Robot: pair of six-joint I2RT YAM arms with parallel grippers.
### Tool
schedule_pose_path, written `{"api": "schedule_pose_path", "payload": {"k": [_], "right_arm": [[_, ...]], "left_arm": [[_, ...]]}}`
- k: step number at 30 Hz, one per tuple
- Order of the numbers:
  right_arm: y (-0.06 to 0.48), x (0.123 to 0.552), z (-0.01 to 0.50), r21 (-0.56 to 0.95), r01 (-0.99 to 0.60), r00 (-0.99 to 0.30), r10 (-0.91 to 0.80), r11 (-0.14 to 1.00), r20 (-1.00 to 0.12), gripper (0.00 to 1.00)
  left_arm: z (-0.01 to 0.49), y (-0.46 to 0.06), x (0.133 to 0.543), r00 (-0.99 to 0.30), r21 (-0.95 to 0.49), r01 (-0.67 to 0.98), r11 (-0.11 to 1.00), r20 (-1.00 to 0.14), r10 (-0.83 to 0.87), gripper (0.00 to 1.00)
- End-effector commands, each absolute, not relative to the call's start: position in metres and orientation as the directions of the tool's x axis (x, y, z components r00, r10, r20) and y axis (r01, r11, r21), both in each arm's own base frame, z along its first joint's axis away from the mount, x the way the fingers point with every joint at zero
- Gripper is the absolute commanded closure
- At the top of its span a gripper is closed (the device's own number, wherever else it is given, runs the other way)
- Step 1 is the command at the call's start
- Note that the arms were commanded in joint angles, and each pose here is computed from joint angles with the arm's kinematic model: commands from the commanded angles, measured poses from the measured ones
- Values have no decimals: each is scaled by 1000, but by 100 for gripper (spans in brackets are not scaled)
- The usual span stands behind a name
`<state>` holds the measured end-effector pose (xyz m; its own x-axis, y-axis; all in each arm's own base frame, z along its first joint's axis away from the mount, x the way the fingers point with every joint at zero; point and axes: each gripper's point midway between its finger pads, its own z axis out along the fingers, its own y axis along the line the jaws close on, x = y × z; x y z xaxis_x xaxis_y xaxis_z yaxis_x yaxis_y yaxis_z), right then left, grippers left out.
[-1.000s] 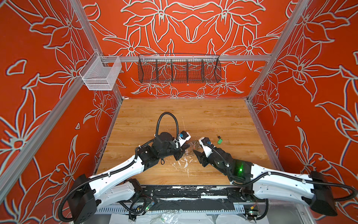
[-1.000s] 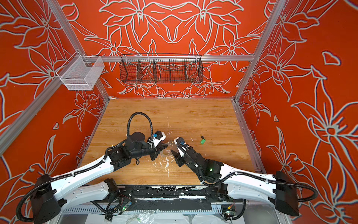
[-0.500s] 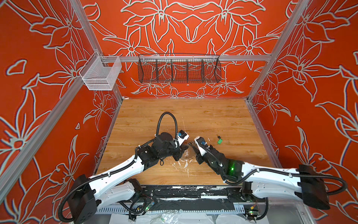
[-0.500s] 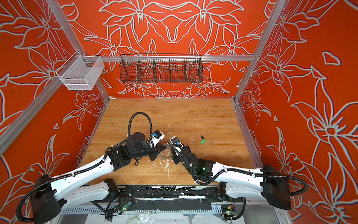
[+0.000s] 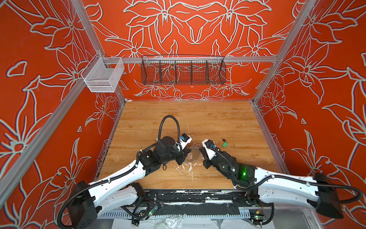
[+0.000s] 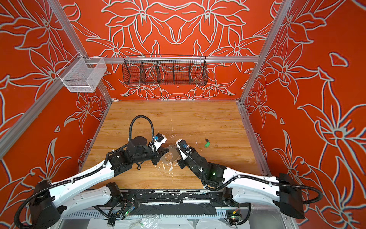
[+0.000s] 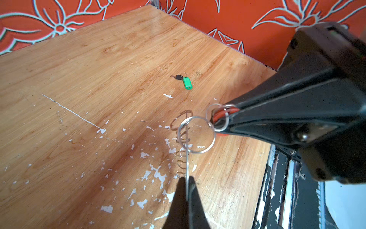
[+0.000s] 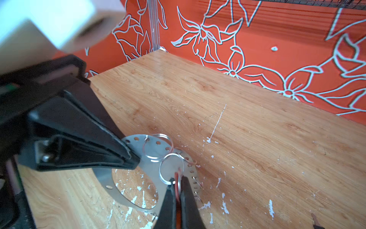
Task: Attach keys to a key ring
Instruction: Insert the key into the keyring.
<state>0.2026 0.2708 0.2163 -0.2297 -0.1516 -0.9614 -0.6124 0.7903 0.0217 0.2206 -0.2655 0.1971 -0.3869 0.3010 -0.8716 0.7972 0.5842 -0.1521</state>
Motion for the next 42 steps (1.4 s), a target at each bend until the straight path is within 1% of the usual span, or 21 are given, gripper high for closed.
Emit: {"api": "schedule_pose_path", "payload": {"k": [1, 2, 5, 7, 8, 10, 11, 13, 14, 18, 20, 22, 24, 28, 30, 37, 42], "right_arm": [[270, 195, 223, 64, -627, -275, -144, 776, -951, 100], [270, 194, 226, 70, -631, -279, -143, 772, -949, 100], [270, 193, 227, 66, -634, -299, -165, 771, -940, 100], [273, 190, 229, 58, -650, -299, -185, 757, -936, 100], [274, 190, 231, 56, -655, -298, -190, 754, -935, 100], [277, 189, 233, 54, -665, -302, -202, 745, -932, 100], [279, 189, 235, 56, -667, -305, -203, 743, -931, 100], [281, 188, 238, 56, -673, -308, -211, 737, -928, 100], [281, 188, 239, 56, -674, -311, -214, 737, -926, 100], [285, 184, 242, 65, -694, -311, -217, 717, -925, 100], [289, 180, 242, 62, -721, -300, -229, 690, -926, 100], [294, 175, 243, 60, -753, -280, -237, 655, -930, 100], [297, 171, 242, 53, -775, -263, -245, 630, -933, 100], [297, 167, 245, 39, -792, -241, -253, 609, -937, 100], [297, 165, 247, 41, -800, -234, -249, 599, -940, 100], [296, 159, 249, 53, -820, -220, -229, 569, -948, 100], [295, 158, 247, 56, -821, -220, -224, 568, -949, 100]], "left_arm": [[204, -263, 226, -340, -110, 794, 598, -896, 286, 100], [203, -264, 226, -335, -105, 796, 596, -896, 291, 100], [198, -266, 225, -327, -98, 808, 582, -895, 302, 75], [196, -267, 226, -326, -97, 809, 580, -895, 304, 56], [196, -266, 225, -322, -95, 809, 580, -897, 303, 50], [197, -267, 224, -314, -94, 816, 570, -901, 301, 41], [200, -268, 222, -305, -92, 822, 562, -904, 298, 39], [202, -270, 218, -287, -85, 838, 538, -909, 303, 38], [213, -269, 214, -260, -77, 848, 525, -923, 285, 38], [226, -272, 198, -173, -34, 889, 456, -948, 267, 38], [232, -272, 194, -136, -13, 899, 437, -959, 250, 40], [234, -269, 194, -114, 9, 897, 443, -961, 250, 44], [233, -265, 198, -106, 29, 882, 470, -960, 258, 47], [234, -253, 208, -110, 53, 837, 545, -959, 262, 48], [234, -251, 207, -113, 50, 839, 542, -958, 264, 48], [232, -267, 181, -89, 8, 922, 387, -968, 233, 48], [228, -271, 179, -102, -19, 930, 368, -973, 209, 51]]}}
